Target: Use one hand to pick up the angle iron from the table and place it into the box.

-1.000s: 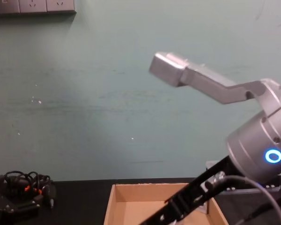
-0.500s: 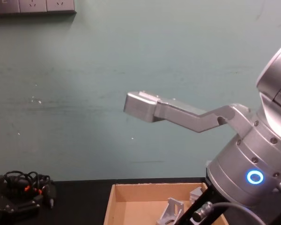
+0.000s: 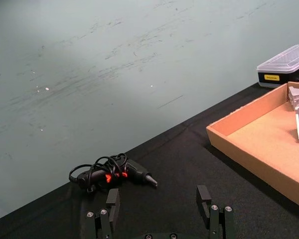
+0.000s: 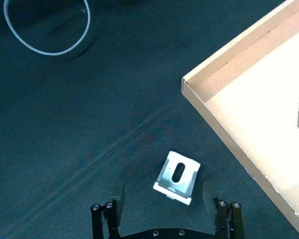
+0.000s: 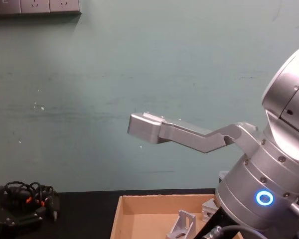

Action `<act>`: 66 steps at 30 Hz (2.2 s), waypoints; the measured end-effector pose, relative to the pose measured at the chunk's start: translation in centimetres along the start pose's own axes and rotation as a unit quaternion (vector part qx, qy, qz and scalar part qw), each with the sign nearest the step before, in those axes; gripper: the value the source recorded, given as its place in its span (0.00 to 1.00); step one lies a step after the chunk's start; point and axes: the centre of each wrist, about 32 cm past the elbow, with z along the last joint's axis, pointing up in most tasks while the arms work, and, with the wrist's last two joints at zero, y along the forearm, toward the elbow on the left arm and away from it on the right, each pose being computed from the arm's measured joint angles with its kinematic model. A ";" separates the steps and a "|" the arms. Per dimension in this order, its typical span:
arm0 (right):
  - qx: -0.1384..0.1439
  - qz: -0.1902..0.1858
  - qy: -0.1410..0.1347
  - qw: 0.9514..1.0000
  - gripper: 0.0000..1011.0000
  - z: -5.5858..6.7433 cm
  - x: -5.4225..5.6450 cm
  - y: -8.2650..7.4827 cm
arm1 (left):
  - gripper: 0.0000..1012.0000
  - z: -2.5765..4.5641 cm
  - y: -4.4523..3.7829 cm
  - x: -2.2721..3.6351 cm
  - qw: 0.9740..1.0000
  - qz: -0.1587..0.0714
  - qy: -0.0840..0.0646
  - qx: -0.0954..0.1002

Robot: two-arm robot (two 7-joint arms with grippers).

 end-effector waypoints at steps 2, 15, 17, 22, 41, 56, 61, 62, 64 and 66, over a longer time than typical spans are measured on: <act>-0.001 0.002 0.002 1.000 0.99 0.0 0.1 0.1 | 1.00 0.00 0.00 0.00 1.000 0.000 0.000 0.000; -0.009 0.005 0.007 1.000 0.99 0.3 0.4 0.9 | 1.00 0.00 0.00 0.00 1.000 0.000 0.000 0.000; -0.010 0.004 0.006 1.000 0.99 0.4 0.4 1.0 | 1.00 0.00 0.00 0.00 1.000 0.000 0.000 0.000; -0.011 0.005 0.004 1.000 0.99 0.4 0.5 1.1 | 1.00 0.00 0.00 0.00 1.000 0.000 0.000 0.000; -0.010 0.004 0.005 1.000 0.68 0.4 0.5 1.0 | 1.00 0.00 0.00 0.00 1.000 0.000 0.000 0.000; -0.010 0.004 0.005 1.000 0.39 0.4 0.4 1.0 | 1.00 0.00 0.00 0.00 1.000 0.000 0.000 0.000; -0.010 0.004 0.006 1.000 0.27 0.4 0.4 1.0 | 1.00 0.00 0.00 0.00 1.000 0.000 0.000 0.000; -0.010 0.004 0.005 1.000 0.25 0.4 0.4 1.0 | 1.00 0.00 0.00 0.00 1.000 0.000 0.000 0.000; -0.010 0.004 0.006 1.000 0.17 0.4 0.4 1.0 | 1.00 0.00 0.00 0.00 1.000 0.000 0.000 0.000; -0.010 0.004 0.005 1.000 0.14 0.4 0.4 1.0 | 1.00 0.00 0.00 0.00 1.000 0.000 0.000 0.000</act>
